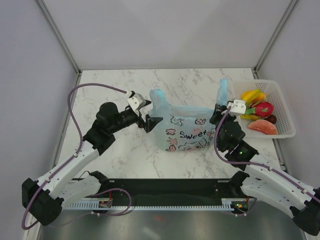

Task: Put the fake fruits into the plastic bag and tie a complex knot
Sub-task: Adjust the plastic bag at the center of the board.

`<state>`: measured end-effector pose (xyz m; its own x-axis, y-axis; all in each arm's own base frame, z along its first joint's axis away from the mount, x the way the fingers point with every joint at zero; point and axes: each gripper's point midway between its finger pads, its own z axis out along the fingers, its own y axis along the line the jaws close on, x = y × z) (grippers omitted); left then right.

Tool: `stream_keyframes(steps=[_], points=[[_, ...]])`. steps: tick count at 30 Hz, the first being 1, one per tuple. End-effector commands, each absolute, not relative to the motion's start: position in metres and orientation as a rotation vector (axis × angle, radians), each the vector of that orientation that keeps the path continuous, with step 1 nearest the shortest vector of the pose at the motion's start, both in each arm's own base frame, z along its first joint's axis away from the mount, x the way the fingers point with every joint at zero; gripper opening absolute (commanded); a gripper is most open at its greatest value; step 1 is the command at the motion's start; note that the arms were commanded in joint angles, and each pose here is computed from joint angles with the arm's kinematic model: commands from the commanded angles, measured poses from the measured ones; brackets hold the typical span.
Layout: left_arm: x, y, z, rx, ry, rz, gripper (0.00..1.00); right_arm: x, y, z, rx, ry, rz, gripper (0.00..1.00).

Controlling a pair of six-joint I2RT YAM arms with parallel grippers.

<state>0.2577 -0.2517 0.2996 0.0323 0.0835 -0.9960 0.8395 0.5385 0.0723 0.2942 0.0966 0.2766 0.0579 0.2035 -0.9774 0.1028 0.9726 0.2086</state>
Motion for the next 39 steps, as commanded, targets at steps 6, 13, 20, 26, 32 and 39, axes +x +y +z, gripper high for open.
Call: stream_keyframes(steps=[6, 13, 20, 26, 32, 39], points=[[0.263, -0.273, 0.322, 0.924, 1.172, -0.723, 1.0, 0.293, 0.1, 0.287, 0.255, 1.492, 0.128, 0.0], [0.267, -0.293, 0.319, 0.951, 1.1, -0.803, 1.0, 0.292, 0.1, 0.288, 0.254, 1.49, 0.137, 0.0], [0.254, -0.309, 0.338, 0.984, 0.879, -0.891, 0.78, 0.292, 0.102, 0.289, 0.248, 1.494, 0.15, 0.0], [0.25, -0.322, 0.343, 1.021, 0.777, -0.964, 0.42, 0.295, 0.109, 0.287, 0.225, 1.519, 0.152, 0.0], [0.236, -0.327, 0.345, 1.046, 0.709, -1.065, 0.02, 0.296, 0.114, 0.286, 0.202, 1.536, 0.168, 0.0], [0.262, -0.328, 0.327, 0.921, 1.085, -1.126, 0.02, 0.3, 0.138, 0.281, 0.087, 1.601, 0.207, 0.0]])
